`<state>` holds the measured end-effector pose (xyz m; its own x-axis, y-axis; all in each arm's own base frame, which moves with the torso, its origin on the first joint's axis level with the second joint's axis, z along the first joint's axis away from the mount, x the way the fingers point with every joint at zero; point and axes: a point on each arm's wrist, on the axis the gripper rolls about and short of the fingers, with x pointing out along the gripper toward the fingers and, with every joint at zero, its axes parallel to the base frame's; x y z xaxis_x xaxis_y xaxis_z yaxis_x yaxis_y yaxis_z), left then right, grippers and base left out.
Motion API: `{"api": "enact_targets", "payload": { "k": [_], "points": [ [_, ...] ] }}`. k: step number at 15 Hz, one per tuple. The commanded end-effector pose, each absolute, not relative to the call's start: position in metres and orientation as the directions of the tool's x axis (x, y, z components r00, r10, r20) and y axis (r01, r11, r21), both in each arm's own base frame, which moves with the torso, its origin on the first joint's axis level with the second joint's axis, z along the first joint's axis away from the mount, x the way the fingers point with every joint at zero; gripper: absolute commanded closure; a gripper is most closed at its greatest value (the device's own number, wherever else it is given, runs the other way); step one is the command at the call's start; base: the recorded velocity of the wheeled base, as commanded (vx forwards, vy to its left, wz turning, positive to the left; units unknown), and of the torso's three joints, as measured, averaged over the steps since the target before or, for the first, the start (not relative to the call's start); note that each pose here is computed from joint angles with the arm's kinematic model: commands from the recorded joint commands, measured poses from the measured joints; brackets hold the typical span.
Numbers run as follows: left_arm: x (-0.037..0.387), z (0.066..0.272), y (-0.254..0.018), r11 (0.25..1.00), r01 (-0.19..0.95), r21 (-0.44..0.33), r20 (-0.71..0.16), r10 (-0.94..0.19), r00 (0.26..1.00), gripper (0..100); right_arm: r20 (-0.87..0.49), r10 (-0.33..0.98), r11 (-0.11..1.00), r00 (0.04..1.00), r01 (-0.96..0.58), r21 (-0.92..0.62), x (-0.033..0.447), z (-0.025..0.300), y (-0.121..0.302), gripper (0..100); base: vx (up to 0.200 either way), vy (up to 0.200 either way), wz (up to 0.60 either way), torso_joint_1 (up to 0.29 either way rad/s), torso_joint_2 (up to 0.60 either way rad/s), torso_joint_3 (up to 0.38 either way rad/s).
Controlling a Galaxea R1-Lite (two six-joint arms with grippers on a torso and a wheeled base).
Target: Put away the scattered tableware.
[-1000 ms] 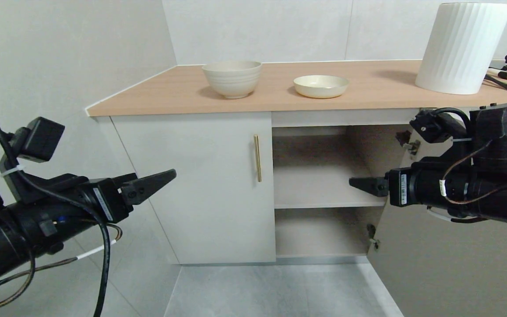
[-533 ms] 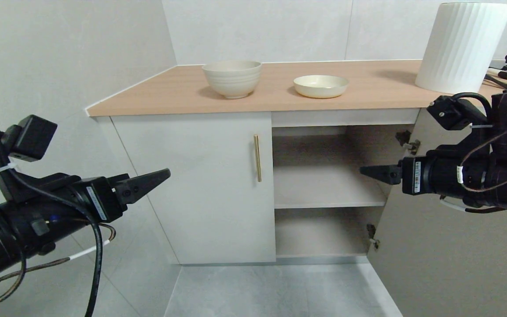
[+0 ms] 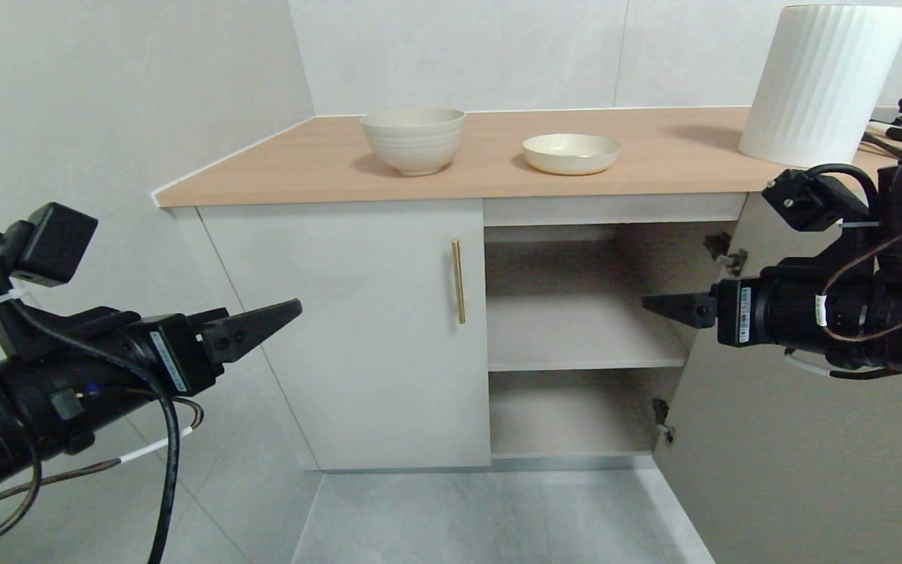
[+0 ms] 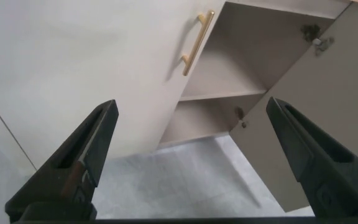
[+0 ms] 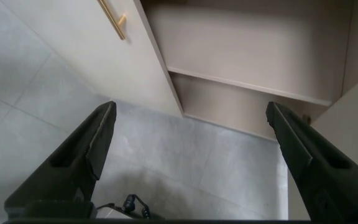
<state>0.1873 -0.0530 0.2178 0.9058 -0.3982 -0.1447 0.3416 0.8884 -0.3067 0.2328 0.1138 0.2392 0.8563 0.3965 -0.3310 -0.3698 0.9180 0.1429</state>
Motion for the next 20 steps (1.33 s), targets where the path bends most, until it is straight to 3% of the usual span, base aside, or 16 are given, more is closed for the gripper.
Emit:
{"api": "enact_targets", "payload": {
  "k": [1, 11, 20],
  "points": [
    [0.188, 0.217, -0.053, 0.889, 0.34, -0.308, -0.149, -0.398, 0.905, 0, -0.328, 0.398, 0.918, 0.857, -0.371, 0.143, 0.232, 0.24, 0.114, 0, 0.2, 0.0, 0.0, -0.012, 0.0, -0.002],
    [0.187, 0.217, -0.053, 0.889, 0.342, -0.306, -0.145, -0.398, 0.906, 0, -0.33, 0.399, 0.917, 0.856, -0.372, 0.143, 0.231, 0.239, 0.113, 0, 0.2, 0.0, 0.0, 0.003, 0.0, 0.002],
    [0.179, 0.222, -0.051, 0.887, 0.359, -0.291, -0.116, -0.405, 0.907, 0, -0.296, 0.426, 0.905, 0.855, -0.408, 0.123, 0.22, 0.233, 0.109, 0, 0.0, 0.0, 0.0, 0.0, 0.0, 0.0]
  ]
}}
